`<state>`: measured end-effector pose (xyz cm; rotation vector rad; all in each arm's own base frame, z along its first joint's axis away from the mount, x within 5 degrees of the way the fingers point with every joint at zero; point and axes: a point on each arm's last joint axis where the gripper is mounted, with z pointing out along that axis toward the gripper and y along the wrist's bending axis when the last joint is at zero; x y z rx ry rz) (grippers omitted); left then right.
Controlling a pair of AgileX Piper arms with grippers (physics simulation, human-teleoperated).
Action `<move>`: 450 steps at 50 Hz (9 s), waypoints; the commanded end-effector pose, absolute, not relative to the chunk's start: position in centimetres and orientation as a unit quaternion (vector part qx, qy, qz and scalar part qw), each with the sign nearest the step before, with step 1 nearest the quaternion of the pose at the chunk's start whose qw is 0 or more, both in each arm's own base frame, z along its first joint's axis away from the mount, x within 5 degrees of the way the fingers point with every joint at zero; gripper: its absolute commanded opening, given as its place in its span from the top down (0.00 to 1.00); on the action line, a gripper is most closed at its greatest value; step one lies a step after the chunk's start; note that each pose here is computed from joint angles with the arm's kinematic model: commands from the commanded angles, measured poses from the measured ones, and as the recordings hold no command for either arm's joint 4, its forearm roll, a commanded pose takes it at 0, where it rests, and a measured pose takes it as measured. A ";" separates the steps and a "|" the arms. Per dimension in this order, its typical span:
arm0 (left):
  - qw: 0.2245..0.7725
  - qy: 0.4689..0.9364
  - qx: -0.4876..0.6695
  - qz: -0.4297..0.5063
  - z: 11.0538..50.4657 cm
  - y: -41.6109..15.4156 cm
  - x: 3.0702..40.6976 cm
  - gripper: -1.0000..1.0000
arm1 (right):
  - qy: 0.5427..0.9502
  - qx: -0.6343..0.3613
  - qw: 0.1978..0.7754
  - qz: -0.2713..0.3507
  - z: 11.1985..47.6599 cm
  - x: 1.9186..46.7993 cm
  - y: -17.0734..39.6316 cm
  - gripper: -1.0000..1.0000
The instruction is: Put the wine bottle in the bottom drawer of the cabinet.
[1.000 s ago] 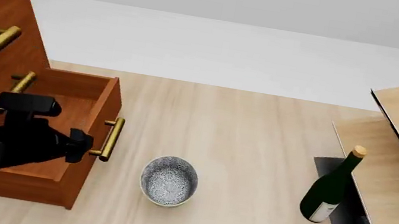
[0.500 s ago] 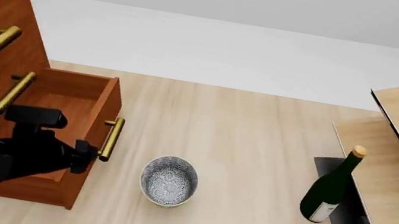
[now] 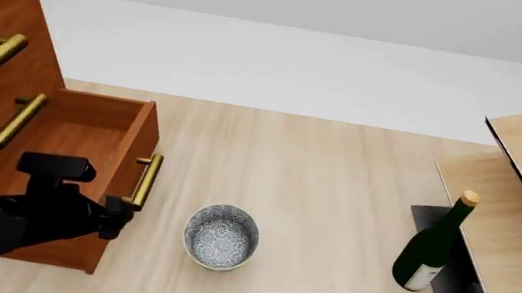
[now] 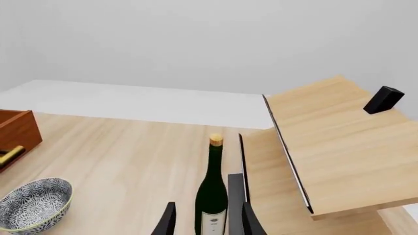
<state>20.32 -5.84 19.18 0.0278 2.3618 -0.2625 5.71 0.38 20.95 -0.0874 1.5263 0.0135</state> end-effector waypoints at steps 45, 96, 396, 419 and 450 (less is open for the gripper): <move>0.369 0.917 0.063 -0.136 19.1 -8.8 19.7 0.00 | 0.691 -0.041 0.722 0.007 20.9 5.6 0.4 0.00; 0.489 0.853 0.118 -0.140 33.3 -8.4 18.9 0.00 | 0.690 -0.044 0.722 0.008 21.0 5.6 0.4 0.00; 0.499 0.697 0.431 -0.283 21.5 -47.6 26.0 1.00 | 0.702 -0.039 0.711 0.022 20.6 5.6 0.5 0.00; 0.520 0.680 0.434 -0.282 25.0 -45.3 25.1 1.00 | 0.703 -0.042 0.710 0.023 20.6 5.6 0.5 0.00; 0.564 0.657 0.398 -0.302 33.4 -39.2 23.2 1.00 | 0.704 -0.051 0.708 0.023 20.6 5.6 0.6 0.00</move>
